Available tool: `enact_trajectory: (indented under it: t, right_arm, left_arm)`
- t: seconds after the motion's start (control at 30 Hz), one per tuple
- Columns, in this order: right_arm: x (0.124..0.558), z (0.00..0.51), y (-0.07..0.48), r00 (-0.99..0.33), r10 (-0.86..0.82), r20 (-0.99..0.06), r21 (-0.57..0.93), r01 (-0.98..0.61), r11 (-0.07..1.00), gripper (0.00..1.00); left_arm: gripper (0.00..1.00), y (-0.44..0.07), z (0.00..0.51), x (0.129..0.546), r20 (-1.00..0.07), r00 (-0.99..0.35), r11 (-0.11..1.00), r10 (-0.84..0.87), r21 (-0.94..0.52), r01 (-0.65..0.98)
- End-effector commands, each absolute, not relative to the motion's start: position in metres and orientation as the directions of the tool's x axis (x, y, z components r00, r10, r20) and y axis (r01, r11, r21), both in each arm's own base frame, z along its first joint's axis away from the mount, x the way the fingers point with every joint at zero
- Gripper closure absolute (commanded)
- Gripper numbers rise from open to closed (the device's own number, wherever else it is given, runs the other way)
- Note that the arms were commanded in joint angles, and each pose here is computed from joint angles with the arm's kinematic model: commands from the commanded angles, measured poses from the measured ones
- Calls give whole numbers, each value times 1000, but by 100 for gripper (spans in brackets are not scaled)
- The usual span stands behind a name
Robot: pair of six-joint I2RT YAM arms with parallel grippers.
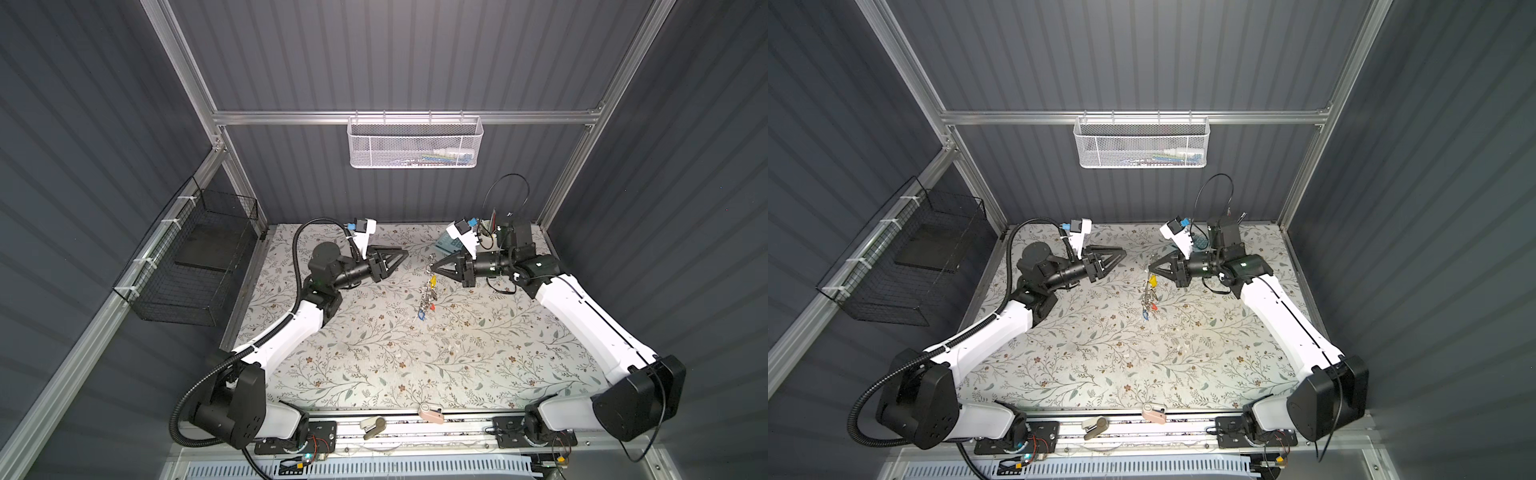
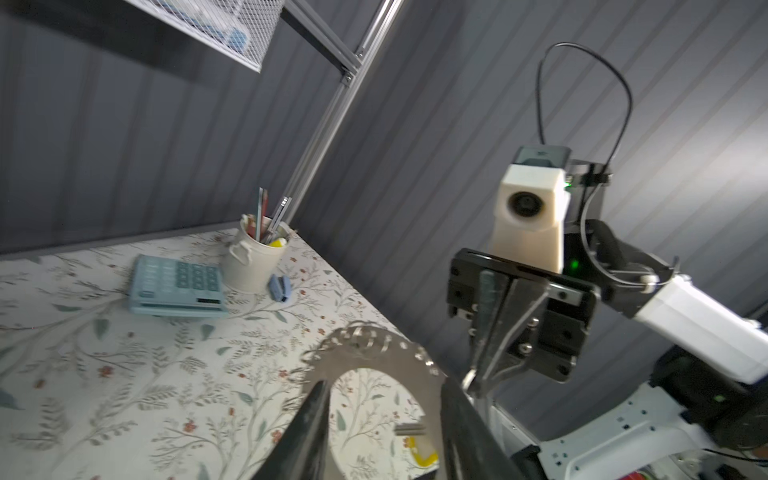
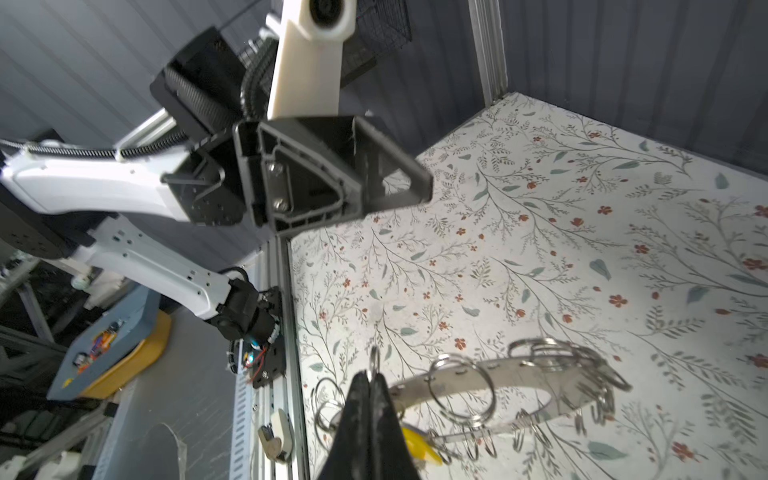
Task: Put the keys on the keyring
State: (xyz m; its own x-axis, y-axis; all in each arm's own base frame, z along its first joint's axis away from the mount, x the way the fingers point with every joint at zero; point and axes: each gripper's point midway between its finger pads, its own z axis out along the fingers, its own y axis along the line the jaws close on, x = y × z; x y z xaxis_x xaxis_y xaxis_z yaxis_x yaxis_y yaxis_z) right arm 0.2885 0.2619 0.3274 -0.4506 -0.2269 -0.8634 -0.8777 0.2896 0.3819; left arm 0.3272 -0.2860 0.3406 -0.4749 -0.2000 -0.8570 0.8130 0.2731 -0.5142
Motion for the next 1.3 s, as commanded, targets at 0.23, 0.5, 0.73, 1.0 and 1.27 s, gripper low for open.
enact_trajectory:
  t: [0.23,0.5,0.73,1.0,1.27]
  right_arm:
    - [272,316,256,-405,-424,-810,293,-906,304,100]
    - [258,324,262,-380,-432,-818,298,-922,248,100]
    - [257,325,265,-381,-428,-819,308,-922,233,100]
    - [255,328,266,-375,-422,-825,310,-926,217,100]
    - [254,327,268,-374,-417,-828,315,-926,206,100]
  left_arm:
    - [56,-299,334,278,-933,-300,46,197,-297,954]
    - [58,-307,333,272,-919,-279,-81,279,-312,947]
    - [62,-320,330,257,-917,-250,-138,312,-304,943]
    - [67,-336,325,249,-908,-223,-168,355,-296,940]
    - [73,-344,321,248,-901,-210,-178,380,-294,939]
